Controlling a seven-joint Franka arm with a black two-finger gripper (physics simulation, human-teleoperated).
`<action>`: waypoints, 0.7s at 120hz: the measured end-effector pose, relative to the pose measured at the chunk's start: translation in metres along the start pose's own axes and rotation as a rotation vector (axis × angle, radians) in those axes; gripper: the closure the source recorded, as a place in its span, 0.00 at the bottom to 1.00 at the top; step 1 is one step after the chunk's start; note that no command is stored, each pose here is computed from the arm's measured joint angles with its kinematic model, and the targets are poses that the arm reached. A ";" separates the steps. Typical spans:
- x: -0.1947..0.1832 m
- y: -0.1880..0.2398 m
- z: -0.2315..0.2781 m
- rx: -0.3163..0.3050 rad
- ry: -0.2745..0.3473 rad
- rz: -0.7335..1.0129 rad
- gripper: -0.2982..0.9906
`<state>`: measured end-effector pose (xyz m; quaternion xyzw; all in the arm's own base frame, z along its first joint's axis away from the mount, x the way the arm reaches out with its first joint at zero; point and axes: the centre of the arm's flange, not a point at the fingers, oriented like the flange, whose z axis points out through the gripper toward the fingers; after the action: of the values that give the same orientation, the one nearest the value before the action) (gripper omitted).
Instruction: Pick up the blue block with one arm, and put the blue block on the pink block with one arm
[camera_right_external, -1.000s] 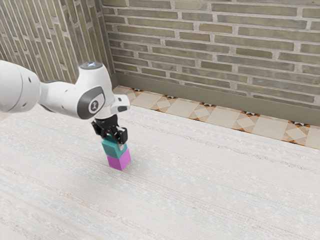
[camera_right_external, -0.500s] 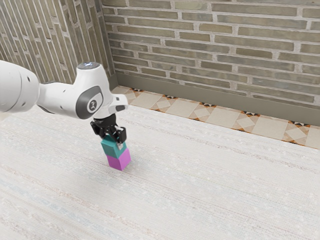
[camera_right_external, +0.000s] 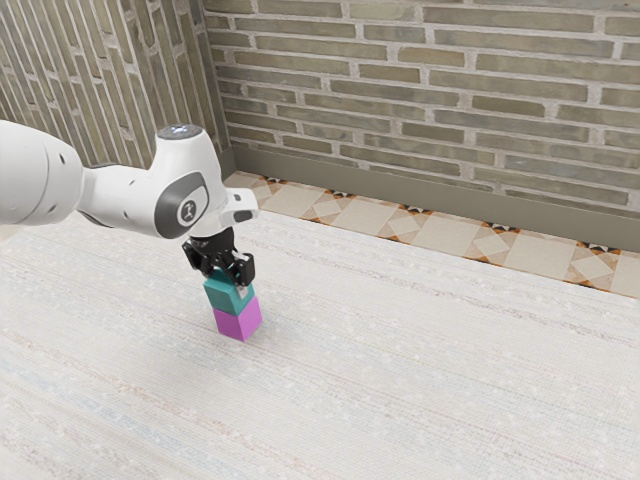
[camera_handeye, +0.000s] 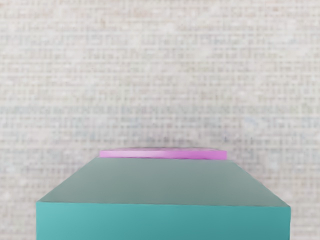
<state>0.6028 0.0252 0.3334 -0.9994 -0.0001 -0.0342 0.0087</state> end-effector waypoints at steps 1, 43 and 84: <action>0.000 0.000 0.000 0.000 0.000 0.000 0.44; 0.001 0.001 -0.003 -0.002 0.004 -0.002 0.32; 0.025 -0.071 -0.273 -0.073 0.240 -0.125 0.27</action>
<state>0.6085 0.0912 0.6087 -0.9859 -0.0598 -0.1537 -0.0297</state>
